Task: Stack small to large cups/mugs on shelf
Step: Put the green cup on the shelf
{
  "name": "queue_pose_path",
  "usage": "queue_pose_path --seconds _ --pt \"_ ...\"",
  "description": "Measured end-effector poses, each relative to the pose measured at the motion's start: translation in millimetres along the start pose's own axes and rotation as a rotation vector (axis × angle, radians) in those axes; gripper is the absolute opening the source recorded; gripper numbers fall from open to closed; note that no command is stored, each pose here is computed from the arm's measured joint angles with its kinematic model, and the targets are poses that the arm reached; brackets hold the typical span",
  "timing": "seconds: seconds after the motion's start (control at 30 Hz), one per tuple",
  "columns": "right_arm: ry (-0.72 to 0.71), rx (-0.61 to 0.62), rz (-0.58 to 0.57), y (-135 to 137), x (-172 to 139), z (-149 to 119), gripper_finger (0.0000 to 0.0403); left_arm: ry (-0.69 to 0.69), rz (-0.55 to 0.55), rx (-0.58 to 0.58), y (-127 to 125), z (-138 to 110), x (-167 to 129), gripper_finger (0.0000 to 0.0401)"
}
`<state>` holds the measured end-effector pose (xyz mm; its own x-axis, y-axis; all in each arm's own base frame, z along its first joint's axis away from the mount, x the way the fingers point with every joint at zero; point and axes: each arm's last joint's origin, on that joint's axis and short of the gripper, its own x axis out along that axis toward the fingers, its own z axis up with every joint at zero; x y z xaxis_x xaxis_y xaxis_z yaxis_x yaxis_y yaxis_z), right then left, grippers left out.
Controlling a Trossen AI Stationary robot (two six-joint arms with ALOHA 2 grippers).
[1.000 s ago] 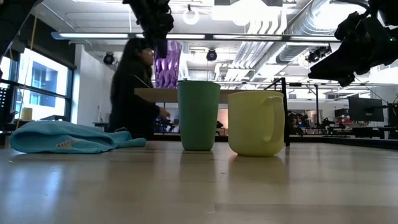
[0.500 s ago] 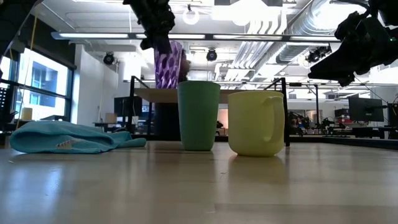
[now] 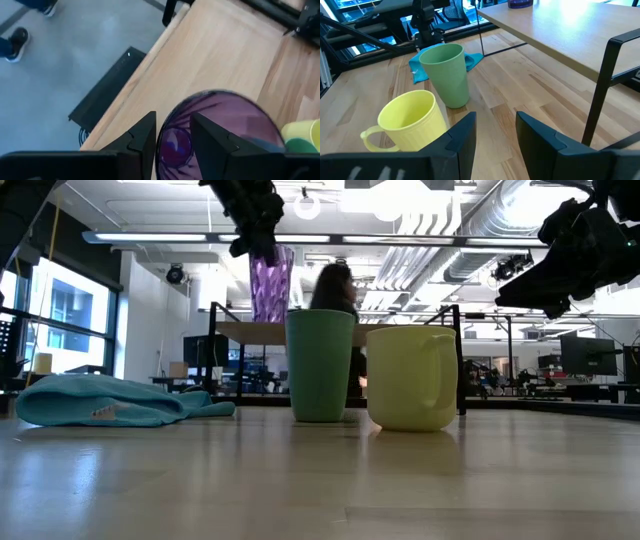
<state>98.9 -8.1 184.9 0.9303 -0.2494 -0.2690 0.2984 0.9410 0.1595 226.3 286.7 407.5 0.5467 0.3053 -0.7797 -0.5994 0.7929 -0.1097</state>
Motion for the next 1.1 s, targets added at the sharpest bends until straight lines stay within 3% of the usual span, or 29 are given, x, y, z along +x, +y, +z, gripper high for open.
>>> queue_pose_path --seconds 0.47,0.7,1.1 --pt "0.0 0.004 0.0 0 0 0 0.0128 -0.113 0.021 0.038 -12 9 -28 0.0108" --pt "0.0 0.046 0.0 0 0 0 0.0128 -0.218 -0.046 0.174 -59 20 -68 0.0108" --pt "-0.07 0.069 0.06 3 0 7 0.0128 -0.168 -0.137 0.385 -146 -17 -112 0.0108"
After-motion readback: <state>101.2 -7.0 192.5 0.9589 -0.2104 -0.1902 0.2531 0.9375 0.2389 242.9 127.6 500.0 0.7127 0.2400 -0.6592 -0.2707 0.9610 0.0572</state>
